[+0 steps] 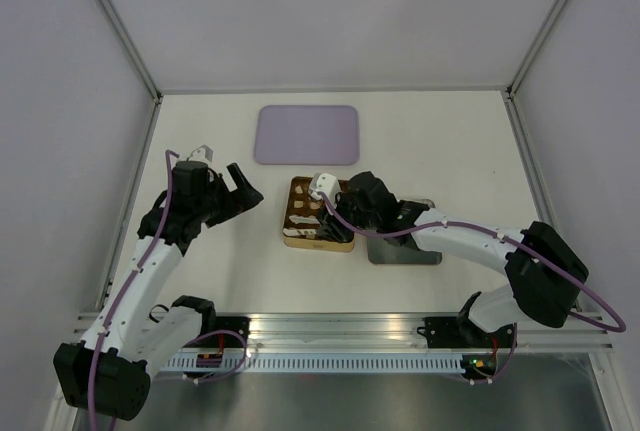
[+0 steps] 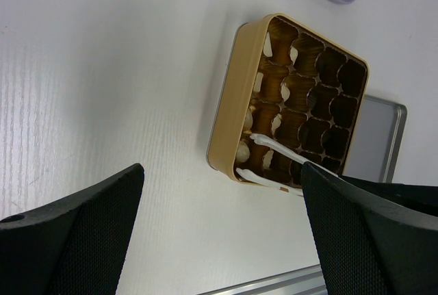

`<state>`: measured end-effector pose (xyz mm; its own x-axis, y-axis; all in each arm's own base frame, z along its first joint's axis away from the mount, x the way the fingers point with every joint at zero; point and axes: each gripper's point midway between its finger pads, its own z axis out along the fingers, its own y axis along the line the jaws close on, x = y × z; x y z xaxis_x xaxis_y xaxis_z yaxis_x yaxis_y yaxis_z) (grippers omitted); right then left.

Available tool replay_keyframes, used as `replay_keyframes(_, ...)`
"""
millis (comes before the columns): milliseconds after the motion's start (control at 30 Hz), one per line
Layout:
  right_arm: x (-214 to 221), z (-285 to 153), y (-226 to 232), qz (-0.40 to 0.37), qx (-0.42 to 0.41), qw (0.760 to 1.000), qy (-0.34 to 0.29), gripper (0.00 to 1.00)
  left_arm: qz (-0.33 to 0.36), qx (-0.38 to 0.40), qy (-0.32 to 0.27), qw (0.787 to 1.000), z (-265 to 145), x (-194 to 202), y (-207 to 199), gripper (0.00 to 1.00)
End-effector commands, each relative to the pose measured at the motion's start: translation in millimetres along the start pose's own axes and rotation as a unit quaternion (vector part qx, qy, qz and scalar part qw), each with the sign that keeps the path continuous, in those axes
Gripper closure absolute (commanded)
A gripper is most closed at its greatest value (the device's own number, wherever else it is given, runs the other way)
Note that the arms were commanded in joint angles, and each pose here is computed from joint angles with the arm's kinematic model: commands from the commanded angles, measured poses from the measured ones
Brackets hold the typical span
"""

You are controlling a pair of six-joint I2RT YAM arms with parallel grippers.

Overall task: Pack the chocolate
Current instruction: Place the fake chocolate in the packing box, then place the clamp at the center of the board.

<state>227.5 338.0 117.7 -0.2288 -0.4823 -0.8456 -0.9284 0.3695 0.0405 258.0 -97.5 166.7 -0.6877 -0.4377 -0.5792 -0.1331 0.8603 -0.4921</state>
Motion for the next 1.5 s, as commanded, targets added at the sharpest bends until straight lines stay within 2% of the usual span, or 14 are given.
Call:
replay_keyframes(0, -20, 0, 0, -0.001, 0.001, 1.0, -0.027, 0.59, 0.016, 0.021, -0.013, 1.0, -4, -4, -6, 0.0)
replay_keyframes(200, -23, -1, 0, 0.002, 0.003, 0.999, -0.032, 0.58, 0.016, 0.023, -0.01, 1.0, -4, -3, -7, 0.0)
replay_keyframes(267, -27, -3, -2, 0.005, 0.008, 0.999, -0.04, 0.64, 0.016, 0.023, -0.01, 1.0, -4, -3, -7, 0.0)
replay_keyframes(567, -80, -35, -6, 0.017, 0.04, 0.992, -0.121, 0.71, 0.017, 0.027, -0.011, 0.999, -5, -4, -8, 0.0)
replay_keyframes(700, -108, -63, -22, 0.032, 0.098, 0.981, -0.164, 0.71, 0.017, 0.026, -0.011, 0.999, -5, -4, -8, 0.0)
replay_keyframes(867, -112, -87, -55, 0.089, 0.197, 0.963, -0.163, 0.72, 0.018, 0.03, -0.009, 0.999, -5, -4, -10, 0.01)
replay_keyframes(967, -99, -106, -88, 0.15, 0.282, 0.936, -0.15, 0.74, 0.017, 0.032, -0.009, 0.999, -5, -4, -10, 0.0)
replay_keyframes(1033, -82, -125, -116, 0.208, 0.34, 0.906, -0.142, 0.75, 0.017, 0.03, -0.007, 0.999, -5, -3, -9, 0.01)
replay_keyframes(1067, -70, -133, -126, 0.224, 0.362, 0.896, -0.128, 0.76, 0.017, 0.031, -0.008, 0.999, -5, -3, -10, 0.0)
replay_keyframes(1100, -59, -152, -151, 0.239, 0.41, 0.871, -0.126, 0.76, 0.017, 0.033, -0.007, 0.999, -5, -3, -10, 0.0)
replay_keyframes(1200, -27, -179, -190, 0.251, 0.482, 0.834, -0.097, 0.76, 0.017, 0.033, -0.007, 0.999, -4, -3, -10, 0.0)
replay_keyframes(1267, -13, -183, -208, 0.255, 0.491, 0.829, -0.087, 0.76, 0.017, 0.033, -0.004, 0.999, -3, -2, -10, 0.01)
replay_keyframes(1433, 14, -213, -279, 0.268, 0.534, 0.795, -0.098, 0.75, 0.014, 0.033, 0.001, 0.999, 1, -1, -10, 0.0)
replay_keyframes(1467, 29, -211, -295, 0.283, 0.536, 0.791, -0.082, 0.75, 0.013, 0.035, 0.001, 0.999, 2, -1, -11, 0.01)
